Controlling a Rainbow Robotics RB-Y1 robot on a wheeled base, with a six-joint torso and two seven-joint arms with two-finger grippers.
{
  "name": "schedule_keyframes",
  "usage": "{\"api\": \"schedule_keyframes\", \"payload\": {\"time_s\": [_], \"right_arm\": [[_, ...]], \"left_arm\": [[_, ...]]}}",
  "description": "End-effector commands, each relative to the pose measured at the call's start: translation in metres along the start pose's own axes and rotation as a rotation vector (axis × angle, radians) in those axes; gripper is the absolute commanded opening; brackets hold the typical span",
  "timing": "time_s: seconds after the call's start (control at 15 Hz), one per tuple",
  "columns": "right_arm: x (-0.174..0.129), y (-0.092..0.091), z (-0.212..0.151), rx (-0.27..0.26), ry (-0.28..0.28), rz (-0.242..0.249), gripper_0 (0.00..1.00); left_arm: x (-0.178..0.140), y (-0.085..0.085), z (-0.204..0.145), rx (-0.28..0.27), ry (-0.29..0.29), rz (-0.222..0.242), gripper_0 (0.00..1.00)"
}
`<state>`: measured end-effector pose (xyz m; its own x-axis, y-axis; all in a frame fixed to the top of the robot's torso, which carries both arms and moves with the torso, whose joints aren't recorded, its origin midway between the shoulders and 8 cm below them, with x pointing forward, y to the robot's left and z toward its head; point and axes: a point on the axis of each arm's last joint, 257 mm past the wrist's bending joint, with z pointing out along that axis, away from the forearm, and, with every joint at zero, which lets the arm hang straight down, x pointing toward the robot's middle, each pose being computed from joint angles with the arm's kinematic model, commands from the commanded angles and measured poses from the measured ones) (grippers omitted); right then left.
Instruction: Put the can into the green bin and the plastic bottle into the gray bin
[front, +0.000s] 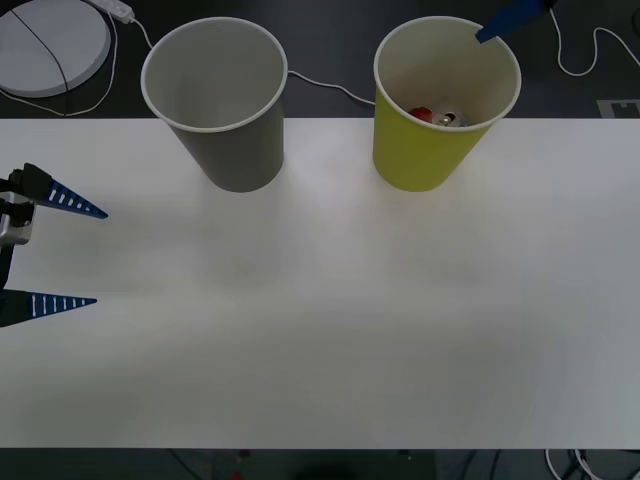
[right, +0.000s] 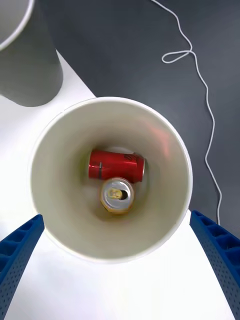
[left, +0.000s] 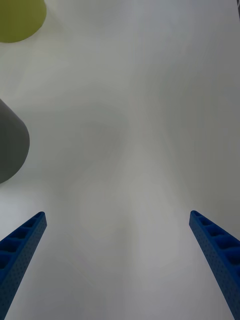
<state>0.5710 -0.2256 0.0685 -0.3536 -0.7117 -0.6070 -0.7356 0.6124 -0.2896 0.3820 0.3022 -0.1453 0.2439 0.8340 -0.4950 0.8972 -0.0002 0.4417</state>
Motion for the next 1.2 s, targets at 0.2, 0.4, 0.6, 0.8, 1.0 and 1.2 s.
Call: {"api": "schedule_keyframes", "payload": {"time_s": [0.2, 0.4, 0.6, 0.8, 1.0, 1.2], "right_arm": [[0.027, 0.010, -0.034, -0.057, -0.075, -0.076, 1.00], [0.045, 0.014, -0.056, -0.072, -0.112, -0.157, 1.00], [0.057, 0.016, -0.074, -0.084, -0.133, -0.222, 1.00], [0.078, 0.028, -0.081, -0.088, -0.134, -0.285, 1.00], [0.100, 0.045, -0.089, -0.069, -0.149, -0.322, 1.00], [0.125, 0.069, -0.094, -0.087, -0.167, -0.345, 1.00]], "left_arm": [[0.000, 0.000, 0.000, 0.000, 0.000, 0.000, 1.00], [0.000, 0.000, 0.000, 0.000, 0.000, 0.000, 1.00], [0.000, 0.000, 0.000, 0.000, 0.000, 0.000, 1.00], [0.000, 0.000, 0.000, 0.000, 0.000, 0.000, 1.00], [0.000, 0.000, 0.000, 0.000, 0.000, 0.000, 1.00], [0.000, 0.000, 0.000, 0.000, 0.000, 0.000, 1.00]]}}
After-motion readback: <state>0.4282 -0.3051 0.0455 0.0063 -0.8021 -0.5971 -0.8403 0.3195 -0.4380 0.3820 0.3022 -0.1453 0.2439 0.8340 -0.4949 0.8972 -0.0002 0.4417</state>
